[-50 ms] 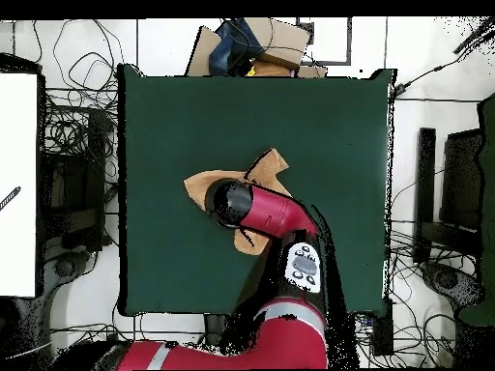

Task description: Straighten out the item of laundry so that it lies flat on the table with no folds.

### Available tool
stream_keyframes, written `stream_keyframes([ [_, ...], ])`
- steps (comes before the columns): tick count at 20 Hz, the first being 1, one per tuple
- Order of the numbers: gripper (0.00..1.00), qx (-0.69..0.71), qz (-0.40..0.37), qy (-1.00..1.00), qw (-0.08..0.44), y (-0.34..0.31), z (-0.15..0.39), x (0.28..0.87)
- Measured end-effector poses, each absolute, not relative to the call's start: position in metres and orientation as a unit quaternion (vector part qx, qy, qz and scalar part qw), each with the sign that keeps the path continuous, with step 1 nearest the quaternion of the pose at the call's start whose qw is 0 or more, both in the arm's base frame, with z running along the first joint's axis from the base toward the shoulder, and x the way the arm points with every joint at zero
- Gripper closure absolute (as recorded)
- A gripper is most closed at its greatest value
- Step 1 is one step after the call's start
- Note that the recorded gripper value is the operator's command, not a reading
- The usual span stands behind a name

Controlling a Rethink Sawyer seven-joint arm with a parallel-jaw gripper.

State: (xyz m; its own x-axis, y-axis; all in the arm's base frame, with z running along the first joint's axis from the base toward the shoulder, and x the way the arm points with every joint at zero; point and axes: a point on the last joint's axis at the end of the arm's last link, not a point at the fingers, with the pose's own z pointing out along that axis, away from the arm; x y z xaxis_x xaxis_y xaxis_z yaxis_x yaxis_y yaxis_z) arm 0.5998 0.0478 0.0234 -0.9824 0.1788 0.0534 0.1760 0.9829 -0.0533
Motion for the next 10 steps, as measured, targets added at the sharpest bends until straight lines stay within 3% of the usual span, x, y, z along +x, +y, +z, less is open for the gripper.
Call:
stream_keyframes([
  [10, 1.0, -0.071, 0.024, -0.997, 0.006, 0.07, 0.047, 0.61],
])
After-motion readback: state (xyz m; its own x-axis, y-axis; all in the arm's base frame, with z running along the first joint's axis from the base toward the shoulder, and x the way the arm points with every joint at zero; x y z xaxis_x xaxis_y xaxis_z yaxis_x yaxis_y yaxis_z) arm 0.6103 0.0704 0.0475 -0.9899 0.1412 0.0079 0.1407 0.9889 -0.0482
